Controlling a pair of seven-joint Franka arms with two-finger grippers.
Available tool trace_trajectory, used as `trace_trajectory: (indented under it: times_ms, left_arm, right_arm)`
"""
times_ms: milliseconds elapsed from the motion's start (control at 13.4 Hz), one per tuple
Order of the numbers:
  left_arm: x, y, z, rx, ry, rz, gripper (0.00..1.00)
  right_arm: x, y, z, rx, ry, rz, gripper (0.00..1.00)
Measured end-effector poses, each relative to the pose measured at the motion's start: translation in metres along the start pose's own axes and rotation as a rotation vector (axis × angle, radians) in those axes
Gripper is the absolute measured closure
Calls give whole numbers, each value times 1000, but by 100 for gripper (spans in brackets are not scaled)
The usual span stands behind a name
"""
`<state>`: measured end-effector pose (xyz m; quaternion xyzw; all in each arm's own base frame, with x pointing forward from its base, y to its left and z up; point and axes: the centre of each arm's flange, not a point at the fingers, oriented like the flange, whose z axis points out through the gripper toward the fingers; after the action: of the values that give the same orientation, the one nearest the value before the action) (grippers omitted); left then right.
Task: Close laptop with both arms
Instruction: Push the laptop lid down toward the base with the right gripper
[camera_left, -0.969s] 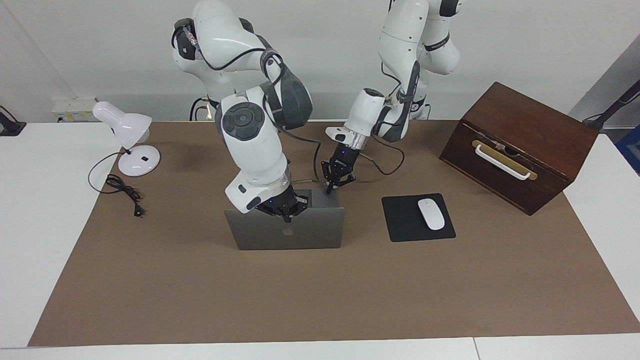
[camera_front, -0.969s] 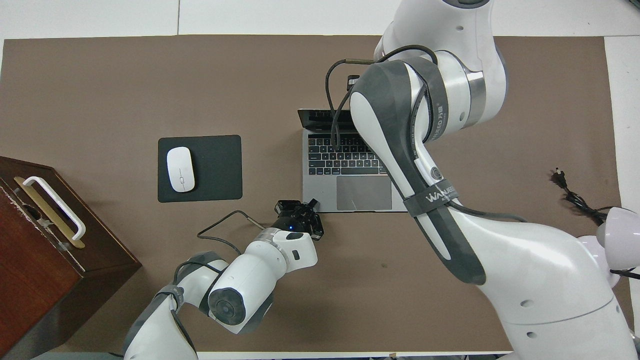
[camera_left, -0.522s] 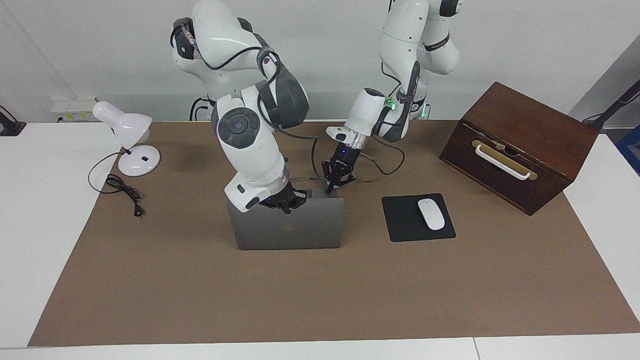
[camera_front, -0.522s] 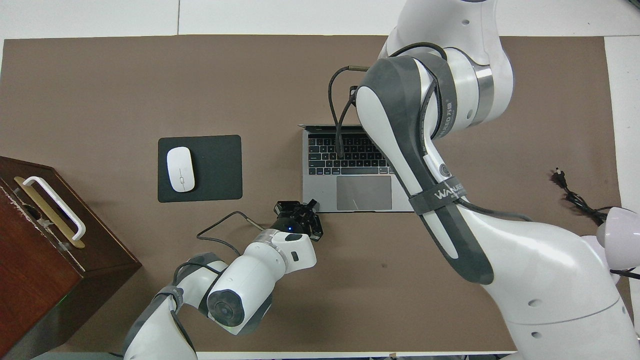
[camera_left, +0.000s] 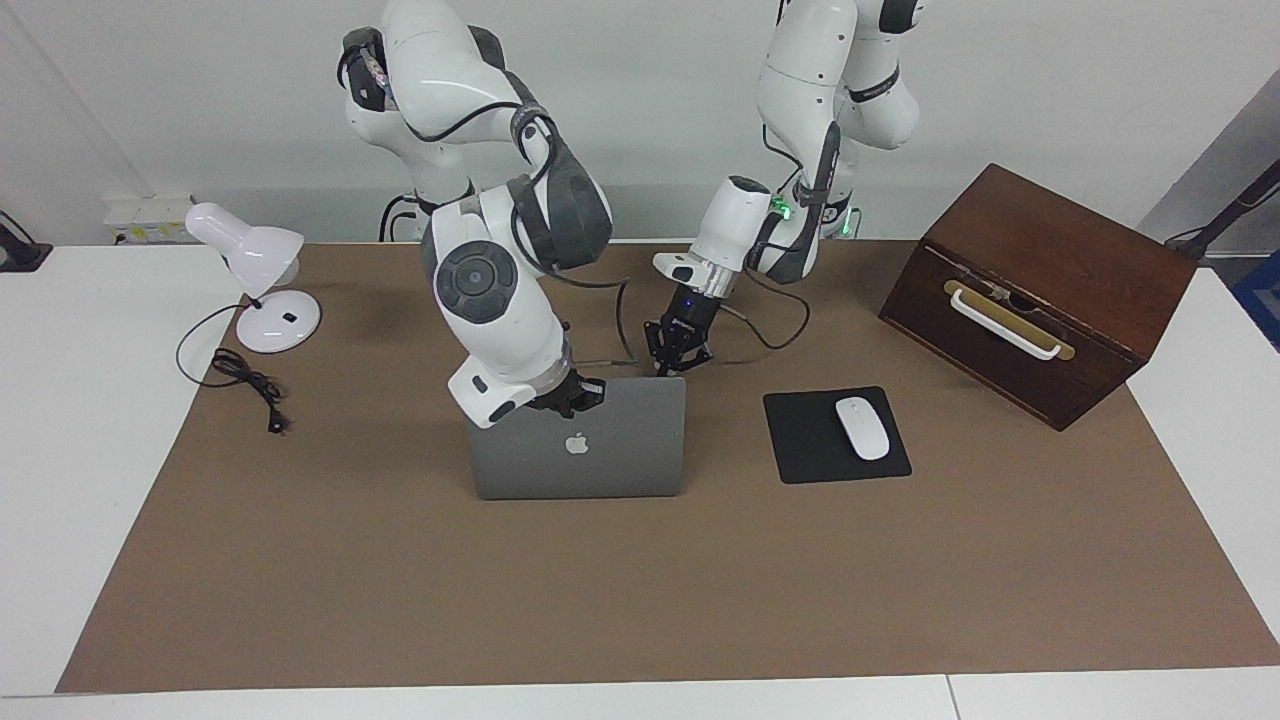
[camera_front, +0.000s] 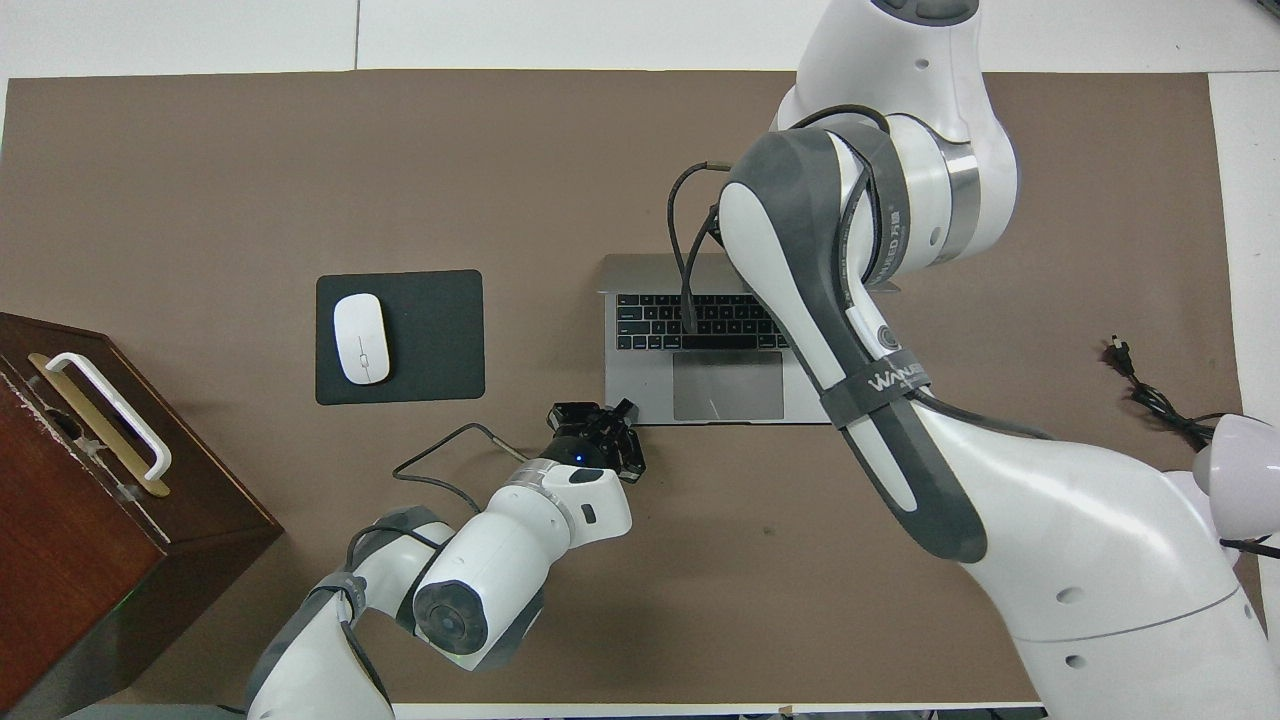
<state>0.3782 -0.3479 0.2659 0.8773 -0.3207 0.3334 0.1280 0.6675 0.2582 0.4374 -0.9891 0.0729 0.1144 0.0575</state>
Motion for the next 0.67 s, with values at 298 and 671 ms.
trace_trajectory:
  times_ms: [298,671]
  left_arm:
    - [-3,-1,-2,2,2,17,99]
    - [-5,-2,-3,4,3,20,99]
  right_arm:
    - [-1,1,27,7,-19,7,99]
    - [0,1,65,16,-20,21,99]
